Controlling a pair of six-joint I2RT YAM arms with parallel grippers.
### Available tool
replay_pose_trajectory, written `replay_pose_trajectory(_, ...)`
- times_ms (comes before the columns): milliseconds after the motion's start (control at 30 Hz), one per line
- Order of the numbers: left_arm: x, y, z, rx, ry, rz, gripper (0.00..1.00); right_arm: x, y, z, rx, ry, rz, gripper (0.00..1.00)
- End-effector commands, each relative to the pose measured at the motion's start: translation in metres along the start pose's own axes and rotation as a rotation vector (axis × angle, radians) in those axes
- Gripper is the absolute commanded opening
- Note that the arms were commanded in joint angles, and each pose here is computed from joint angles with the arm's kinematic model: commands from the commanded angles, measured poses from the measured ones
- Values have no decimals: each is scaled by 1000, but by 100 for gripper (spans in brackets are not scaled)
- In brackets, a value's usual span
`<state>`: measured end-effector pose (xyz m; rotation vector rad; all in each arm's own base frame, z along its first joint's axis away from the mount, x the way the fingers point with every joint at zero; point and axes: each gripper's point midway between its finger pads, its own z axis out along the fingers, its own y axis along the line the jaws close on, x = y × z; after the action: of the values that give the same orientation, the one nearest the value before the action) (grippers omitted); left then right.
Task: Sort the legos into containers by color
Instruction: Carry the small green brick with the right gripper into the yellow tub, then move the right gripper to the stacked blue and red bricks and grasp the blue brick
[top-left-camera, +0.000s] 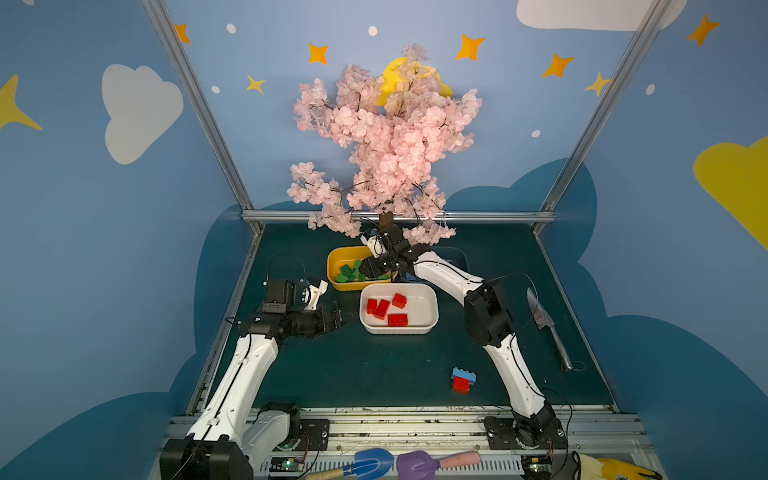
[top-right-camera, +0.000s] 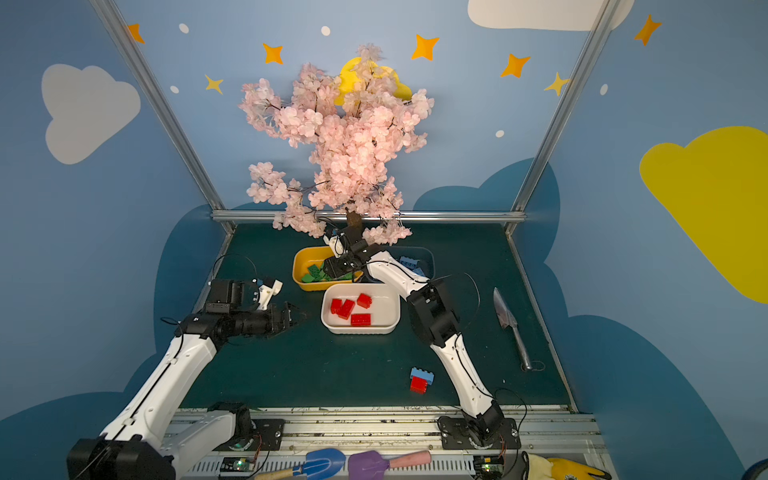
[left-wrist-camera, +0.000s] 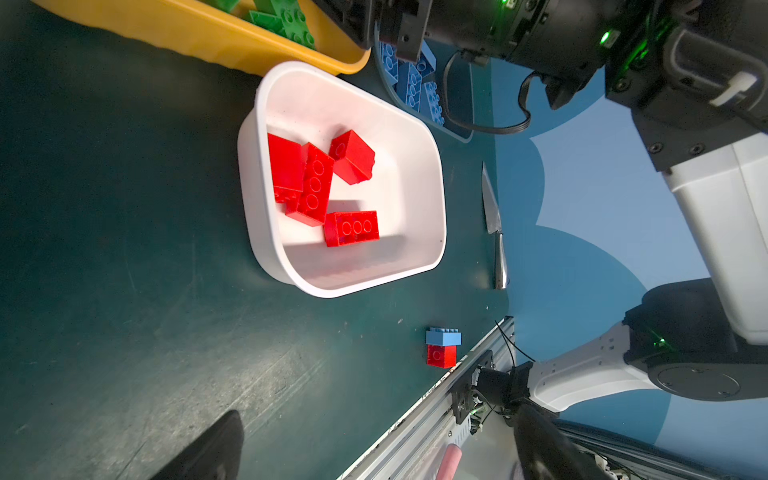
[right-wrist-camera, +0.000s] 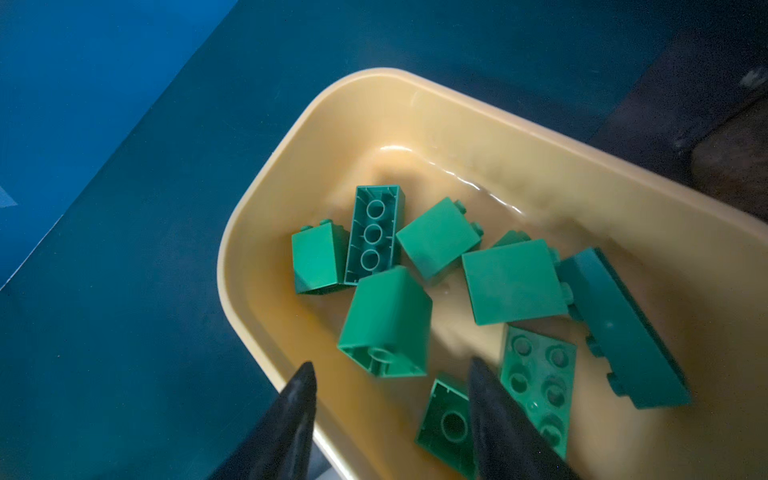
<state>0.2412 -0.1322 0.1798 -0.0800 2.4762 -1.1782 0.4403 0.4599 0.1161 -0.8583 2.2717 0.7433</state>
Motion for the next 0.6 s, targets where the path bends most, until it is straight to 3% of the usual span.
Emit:
replay_pose_trajectory(0, -1, -5, -5, 5, -12, 15, 100, -24, 13, -46, -25, -75, -20, 60)
replay_pose_trajectory(200, 0, -5, -3, 16, -6, 12, 100, 20, 8, -118, 38, -8, 16, 63)
replay_pose_trajectory(367, 1, -3, 0, 26, 2, 0, 100, 93, 15, -180, 90, 150, 62, 65)
replay_pose_trajectory(567, 0, -2, 3, 31, 10, 1, 100, 180, 22, -240, 72, 337, -198, 65)
